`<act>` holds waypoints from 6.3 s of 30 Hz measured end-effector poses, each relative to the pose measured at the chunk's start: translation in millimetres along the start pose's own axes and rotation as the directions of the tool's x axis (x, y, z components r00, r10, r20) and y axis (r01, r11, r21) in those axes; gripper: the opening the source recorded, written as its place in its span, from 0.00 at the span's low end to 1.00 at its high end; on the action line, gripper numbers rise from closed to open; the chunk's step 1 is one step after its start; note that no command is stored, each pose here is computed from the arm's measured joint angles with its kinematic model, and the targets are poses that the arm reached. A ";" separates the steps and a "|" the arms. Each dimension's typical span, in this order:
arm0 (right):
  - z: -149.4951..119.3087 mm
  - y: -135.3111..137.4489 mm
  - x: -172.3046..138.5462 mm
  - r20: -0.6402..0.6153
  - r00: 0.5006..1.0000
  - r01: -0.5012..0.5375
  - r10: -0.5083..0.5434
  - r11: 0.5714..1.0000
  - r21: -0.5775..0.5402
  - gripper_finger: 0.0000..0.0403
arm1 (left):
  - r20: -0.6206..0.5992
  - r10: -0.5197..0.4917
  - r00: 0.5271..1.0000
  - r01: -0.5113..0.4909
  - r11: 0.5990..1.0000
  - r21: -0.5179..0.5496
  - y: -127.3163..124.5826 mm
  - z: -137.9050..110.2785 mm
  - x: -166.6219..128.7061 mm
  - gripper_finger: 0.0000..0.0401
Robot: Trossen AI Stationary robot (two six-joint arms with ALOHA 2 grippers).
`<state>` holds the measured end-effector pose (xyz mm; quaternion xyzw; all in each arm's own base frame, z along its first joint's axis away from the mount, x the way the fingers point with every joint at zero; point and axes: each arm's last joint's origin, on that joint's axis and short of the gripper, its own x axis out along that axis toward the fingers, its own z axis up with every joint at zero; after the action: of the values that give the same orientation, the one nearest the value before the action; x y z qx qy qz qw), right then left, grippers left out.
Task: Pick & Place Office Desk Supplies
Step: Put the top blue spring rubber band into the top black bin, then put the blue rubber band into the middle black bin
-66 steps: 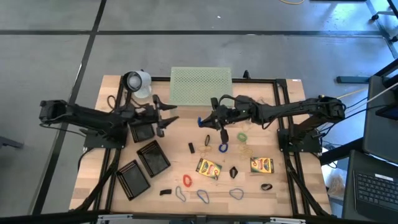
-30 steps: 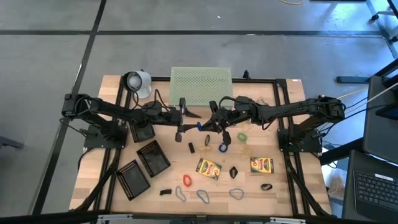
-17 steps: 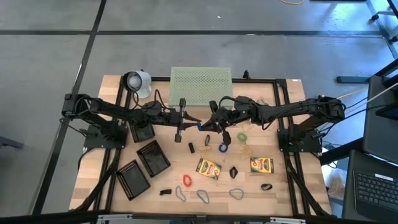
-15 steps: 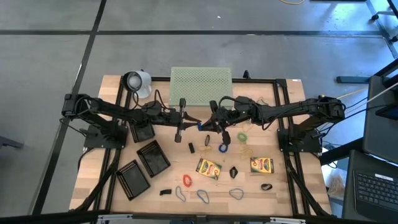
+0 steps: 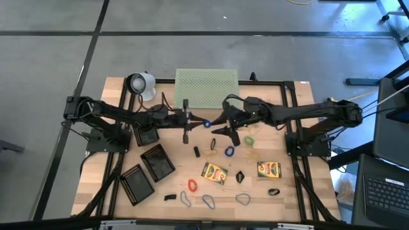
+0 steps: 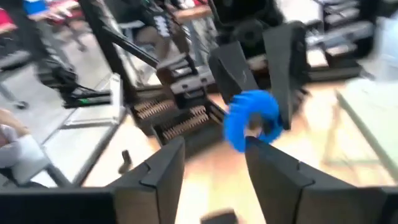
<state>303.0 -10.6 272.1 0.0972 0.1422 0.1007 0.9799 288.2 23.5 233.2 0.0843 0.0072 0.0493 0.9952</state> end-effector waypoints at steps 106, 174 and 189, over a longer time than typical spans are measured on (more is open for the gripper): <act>-138.6 -72.6 -66.6 -0.895 0.262 0.885 -0.360 0.459 0.075 0.29 | -0.576 0.197 0.794 -0.437 0.843 -0.314 15.5 28.6 -113.4 0.26; -91.7 -59.2 -65.7 -0.882 0.085 0.887 -0.463 0.439 -0.145 0.02 | -0.576 0.197 0.793 -0.426 0.856 -0.294 15.5 28.5 -113.4 0.26; -74.4 -15.4 -63.8 -0.968 0.049 0.455 -0.247 0.868 -0.199 0.02 | -0.576 0.197 0.794 -0.426 0.856 -0.294 15.5 28.5 -113.4 0.25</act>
<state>223.6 -27.7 215.3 0.0493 0.7664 -0.1151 0.6301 174.5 22.6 264.6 -0.1427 0.2545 0.2377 0.9265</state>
